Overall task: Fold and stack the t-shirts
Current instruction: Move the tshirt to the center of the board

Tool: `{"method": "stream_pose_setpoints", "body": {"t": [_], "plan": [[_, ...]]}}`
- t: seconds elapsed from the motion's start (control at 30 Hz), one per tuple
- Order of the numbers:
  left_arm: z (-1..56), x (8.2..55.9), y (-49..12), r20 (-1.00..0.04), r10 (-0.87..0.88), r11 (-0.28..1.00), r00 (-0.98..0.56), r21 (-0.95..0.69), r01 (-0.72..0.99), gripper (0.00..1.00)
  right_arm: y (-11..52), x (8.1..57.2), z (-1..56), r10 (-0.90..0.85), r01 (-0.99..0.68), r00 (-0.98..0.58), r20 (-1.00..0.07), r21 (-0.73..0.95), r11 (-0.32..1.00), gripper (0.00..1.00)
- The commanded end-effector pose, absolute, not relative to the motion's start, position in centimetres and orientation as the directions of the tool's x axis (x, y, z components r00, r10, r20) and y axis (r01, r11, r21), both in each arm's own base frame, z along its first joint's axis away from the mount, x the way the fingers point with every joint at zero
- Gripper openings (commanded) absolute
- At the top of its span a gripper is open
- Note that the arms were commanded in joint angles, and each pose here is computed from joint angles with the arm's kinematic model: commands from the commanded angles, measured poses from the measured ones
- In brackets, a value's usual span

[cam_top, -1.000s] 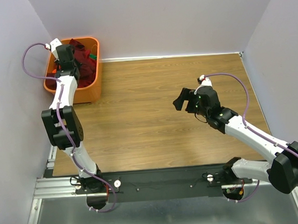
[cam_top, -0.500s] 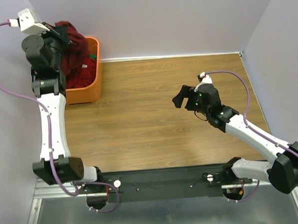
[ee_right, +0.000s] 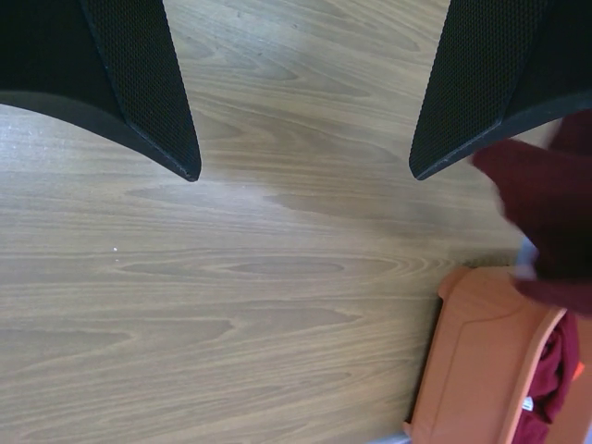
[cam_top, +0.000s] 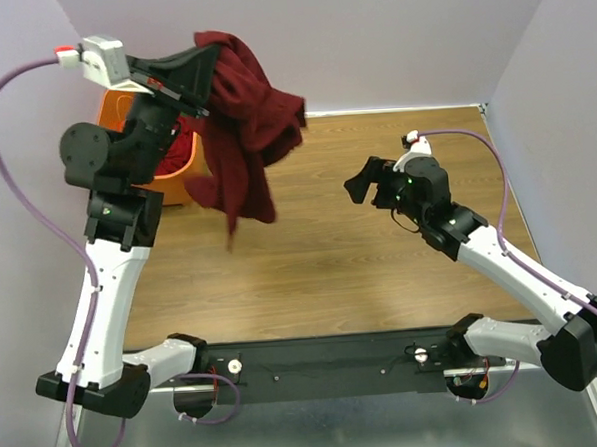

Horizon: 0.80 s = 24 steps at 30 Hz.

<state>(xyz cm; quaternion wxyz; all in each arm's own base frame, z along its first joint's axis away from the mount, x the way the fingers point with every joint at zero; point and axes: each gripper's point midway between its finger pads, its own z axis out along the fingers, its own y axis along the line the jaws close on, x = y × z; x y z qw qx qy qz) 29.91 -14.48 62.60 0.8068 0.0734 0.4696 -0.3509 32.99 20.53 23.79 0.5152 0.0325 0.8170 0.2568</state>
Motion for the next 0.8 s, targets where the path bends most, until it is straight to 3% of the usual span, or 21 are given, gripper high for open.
{"method": "stream_pose_setpoints", "body": {"t": [0.0, 0.07, 0.17, 0.2, 0.3, 0.5, 0.77], "plan": [[58.0, 32.6, -17.8, -0.838, -0.504, 0.704, 0.209, -0.258, 0.662, 0.00, 20.3, 32.8, 25.8, 0.329, -0.232, -0.427, -0.842, 0.454, 0.860, 1.00], [54.8, 35.0, -19.0, -0.850, -0.512, 0.695, 0.123, -0.326, 0.641, 0.00, 20.2, 32.9, 25.4, 0.331, -0.221, -0.431, -0.840, 0.453, 0.864, 1.00], [48.6, 38.6, -20.5, -0.857, -0.514, 0.685, -0.023, -0.427, 0.590, 0.32, 20.0, 32.9, 23.7, 0.319, -0.196, -0.455, -0.831, 0.443, 0.875, 1.00], [46.1, 39.8, -21.1, -0.856, -0.511, 0.682, -0.074, -0.456, 0.571, 0.52, 19.8, 32.9, 22.6, 0.309, -0.182, -0.470, -0.827, 0.433, 0.883, 1.00], [43.2, 40.6, -21.8, -0.855, -0.502, 0.673, -0.133, -0.482, 0.561, 0.66, 19.5, 32.9, 20.6, 0.293, -0.151, -0.495, -0.818, 0.413, 0.898, 1.00], [35.9, 40.6, -19.9, -0.838, -0.498, 0.736, -0.222, -0.544, 0.402, 0.65, 18.3, 32.4, 15.9, 0.264, -0.078, -0.553, -0.790, 0.364, 0.928, 0.99], [23.2, 35.4, -17.6, -0.776, -0.501, 0.769, -0.383, -0.602, 0.214, 0.47, 20.4, 32.1, 11.3, 0.200, -0.132, -0.631, -0.749, 0.358, 0.924, 0.88]]}}
